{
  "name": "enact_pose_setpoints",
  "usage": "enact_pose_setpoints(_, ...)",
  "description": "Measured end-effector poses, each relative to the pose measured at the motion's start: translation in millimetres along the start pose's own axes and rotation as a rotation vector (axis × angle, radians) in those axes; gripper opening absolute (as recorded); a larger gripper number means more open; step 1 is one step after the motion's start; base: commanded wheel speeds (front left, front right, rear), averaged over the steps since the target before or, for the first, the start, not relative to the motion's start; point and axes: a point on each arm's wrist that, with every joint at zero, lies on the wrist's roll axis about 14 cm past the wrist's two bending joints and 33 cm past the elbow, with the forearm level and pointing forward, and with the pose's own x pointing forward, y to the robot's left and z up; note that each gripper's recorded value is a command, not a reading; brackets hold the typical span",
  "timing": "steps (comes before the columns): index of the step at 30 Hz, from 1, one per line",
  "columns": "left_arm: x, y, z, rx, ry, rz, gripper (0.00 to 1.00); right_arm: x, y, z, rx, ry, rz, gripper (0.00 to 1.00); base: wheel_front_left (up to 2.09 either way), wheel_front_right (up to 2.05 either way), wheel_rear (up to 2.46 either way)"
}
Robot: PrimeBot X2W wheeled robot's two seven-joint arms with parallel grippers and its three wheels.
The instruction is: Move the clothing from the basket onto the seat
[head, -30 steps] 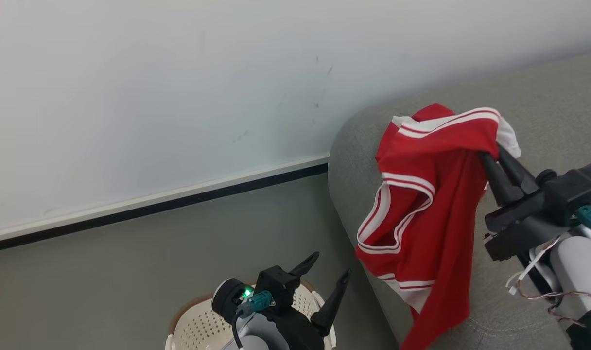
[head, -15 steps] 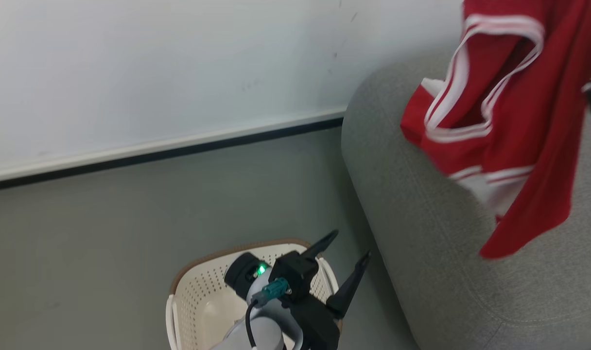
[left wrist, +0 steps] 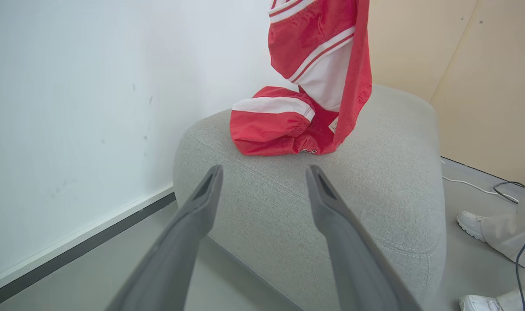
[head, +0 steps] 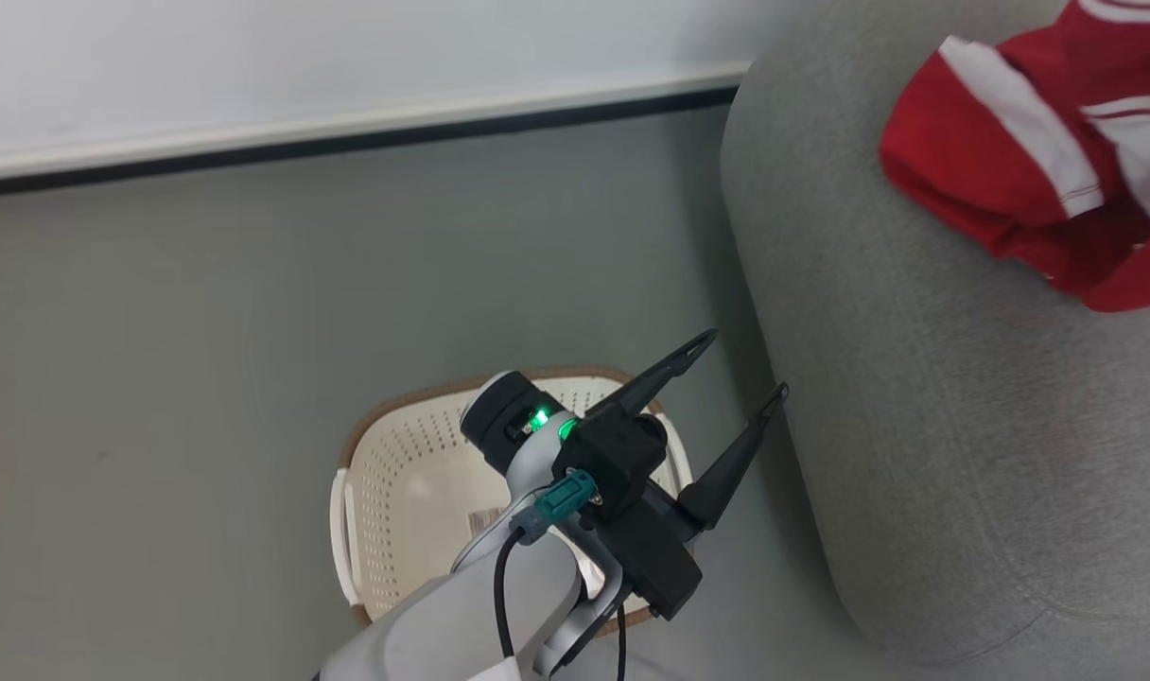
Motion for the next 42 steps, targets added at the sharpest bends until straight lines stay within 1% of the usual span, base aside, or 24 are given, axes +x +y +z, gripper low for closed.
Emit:
enact_pose_setpoints(4,3.7,11.5,-5.5,-0.009,-0.005,0.001,1.0,11.5,17.9,-45.0,0.007,0.098,0.016,0.0,0.0,0.0,0.0)
enact_pose_setpoints(5,6.2,16.5,-8.1,-0.002,-0.009,-0.003,1.0,13.0,29.5,-71.8,0.017,0.153,0.022,0.0,0.0,0.0,0.0)
enact_pose_setpoints(9,7.8,32.6,-18.8,-0.002,-0.001,0.011,1.0,11.0,70.2,-126.9,0.074,0.264,0.054,0.0,0.0,0.0,0.0)
enact_pose_setpoints(12,7.5,46.5,-32.0,-0.003,0.019,0.026,1.0,-6.7,99.3,-180.1,0.123,0.389,0.066,0.0,0.0,0.0,0.0)
enact_pose_setpoints(16,7.3,61.3,-50.8,-0.011,0.049,0.039,1.0,-42.8,131.7,-244.6,0.153,0.555,0.082,0.0,0.0,0.0,0.0)
enact_pose_setpoints(18,6.7,65.6,-59.5,-0.022,0.063,0.045,1.0,-56.9,143.1,-264.7,0.16,0.605,0.094,0.0,0.0,0.0,0.0)
enact_pose_setpoints(20,5.6,69.2,-67.3,-0.03,0.077,0.049,1.0,-65.0,150.7,-276.4,0.171,0.631,0.098,0.0,0.0,0.0,0.0)
enact_pose_setpoints(24,5.8,70.8,-75.6,-0.032,0.093,0.045,1.0,-74.3,153.2,-284.9,0.175,0.647,0.094,0.0,0.0,0.0,0.0)
enact_pose_setpoints(25,6.6,69.9,-75.9,-0.033,0.094,0.042,1.0,-75.9,151.4,-285.1,0.173,0.646,0.09,0.08,0.0,0.0,0.0)
enact_pose_setpoints(26,7.4,68.6,-75.6,-0.033,0.093,0.039,1.0,-76.9,149.1,-284.6,0.171,0.643,0.086,0.26,0.0,0.0,0.0)
enact_pose_setpoints(28,8.4,67.2,-74.6,-0.03,0.092,0.035,1.0,-78.1,146.0,-282.9,0.167,0.638,0.082,0.47,0.0,0.0,0.0)
enact_pose_setpoints(30,8.9,66.2,-73.8,-0.024,0.094,0.033,1.0,-78.3,146.3,-279.2,0.172,0.629,0.083,0.92,0.0,0.0,0.0)
enact_pose_setpoints(31,9.0,65.6,-73.4,-0.021,0.095,0.032,1.0,-78.6,147.2,-276.9,0.176,0.625,0.087,0.92,0.0,0.0,0.0)
enact_pose_setpoints(32,9.2,64.8,-72.7,-0.017,0.096,0.031,1.0,-78.8,147.3,-274.4,0.179,0.619,0.091,1.0,0.0,0.0,0.0)
enact_pose_setpoints(38,9.1,58.5,-66.2,0.002,0.099,0.027,1.0,-85.7,136.3,-260.5,0.17,0.602,0.097,1.0,0.0,0.0,0.0)
enact_pose_setpoints(42,6.7,54.7,-60.7,-0.001,0.101,0.038,1.0,-95.2,134.8,-250.3,0.175,0.601,0.109,1.0,0.0,0.0,0.0)
